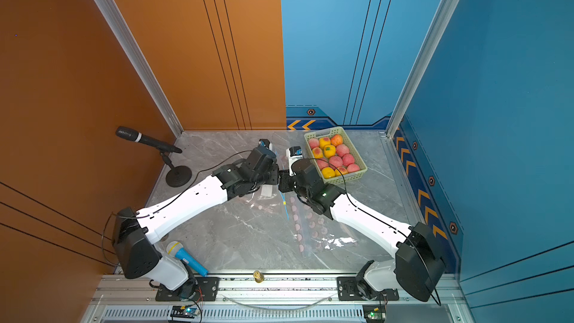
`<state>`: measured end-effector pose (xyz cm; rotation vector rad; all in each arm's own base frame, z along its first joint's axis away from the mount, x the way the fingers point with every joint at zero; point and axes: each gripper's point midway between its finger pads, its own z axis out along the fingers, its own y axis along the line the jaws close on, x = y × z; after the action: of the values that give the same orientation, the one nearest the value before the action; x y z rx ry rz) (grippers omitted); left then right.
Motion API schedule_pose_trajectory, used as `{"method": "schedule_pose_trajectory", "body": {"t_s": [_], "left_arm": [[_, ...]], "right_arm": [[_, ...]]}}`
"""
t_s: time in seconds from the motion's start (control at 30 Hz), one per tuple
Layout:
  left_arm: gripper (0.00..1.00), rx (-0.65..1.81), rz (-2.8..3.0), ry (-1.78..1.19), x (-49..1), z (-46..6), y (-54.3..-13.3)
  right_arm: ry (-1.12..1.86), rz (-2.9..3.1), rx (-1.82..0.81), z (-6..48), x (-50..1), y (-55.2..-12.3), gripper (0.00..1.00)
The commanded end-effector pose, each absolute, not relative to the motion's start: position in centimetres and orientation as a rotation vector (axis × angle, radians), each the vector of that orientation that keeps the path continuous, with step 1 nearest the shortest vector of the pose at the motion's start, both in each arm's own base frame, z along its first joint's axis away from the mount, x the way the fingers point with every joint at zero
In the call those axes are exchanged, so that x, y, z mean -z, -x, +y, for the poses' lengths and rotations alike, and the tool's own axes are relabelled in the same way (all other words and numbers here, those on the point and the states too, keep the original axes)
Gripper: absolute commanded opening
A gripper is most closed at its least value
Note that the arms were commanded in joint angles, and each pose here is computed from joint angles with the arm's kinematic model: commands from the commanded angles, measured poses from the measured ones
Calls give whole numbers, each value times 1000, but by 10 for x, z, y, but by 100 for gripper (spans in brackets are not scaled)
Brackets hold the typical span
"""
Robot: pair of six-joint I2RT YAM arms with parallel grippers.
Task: Place the peach in a zip-top bag and seal the zipper
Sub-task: Open the zipper of the food storage bag at the center of the board.
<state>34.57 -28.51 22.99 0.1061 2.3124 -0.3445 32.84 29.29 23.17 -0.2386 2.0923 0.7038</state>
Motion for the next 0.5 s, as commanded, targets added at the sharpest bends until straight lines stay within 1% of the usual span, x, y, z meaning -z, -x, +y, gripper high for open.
{"method": "schedule_pose_trajectory", "body": {"t_s": [0.0, 0.07, 0.1, 0.13, 0.2, 0.33, 0.4, 0.47], "left_arm": [[25, 364, 2346, -96, -220, -286, -343], [9, 368, 2343, -82, -221, -285, -344], [3, 375, 2337, -72, -223, -284, -344], [0, 386, 2329, -63, -226, -283, -345], [0, 420, 2312, -31, -231, -281, -347], [0, 468, 2281, 52, -236, -276, -355], [0, 477, 2276, 106, -235, -271, -360], [0, 483, 2274, 144, -233, -267, -365]], "right_arm": [[237, 2063, -712, 300, -243, -333, 0], [232, 2072, -704, 298, -240, -333, 0], [228, 2082, -695, 297, -237, -333, 0], [230, 2088, -693, 296, -235, -332, 0], [240, 2101, -696, 295, -230, -328, 1], [266, 2128, -701, 292, -227, -315, 16], [262, 2145, -689, 286, -227, -307, 27], [238, 2162, -673, 278, -227, -299, 35]]}}
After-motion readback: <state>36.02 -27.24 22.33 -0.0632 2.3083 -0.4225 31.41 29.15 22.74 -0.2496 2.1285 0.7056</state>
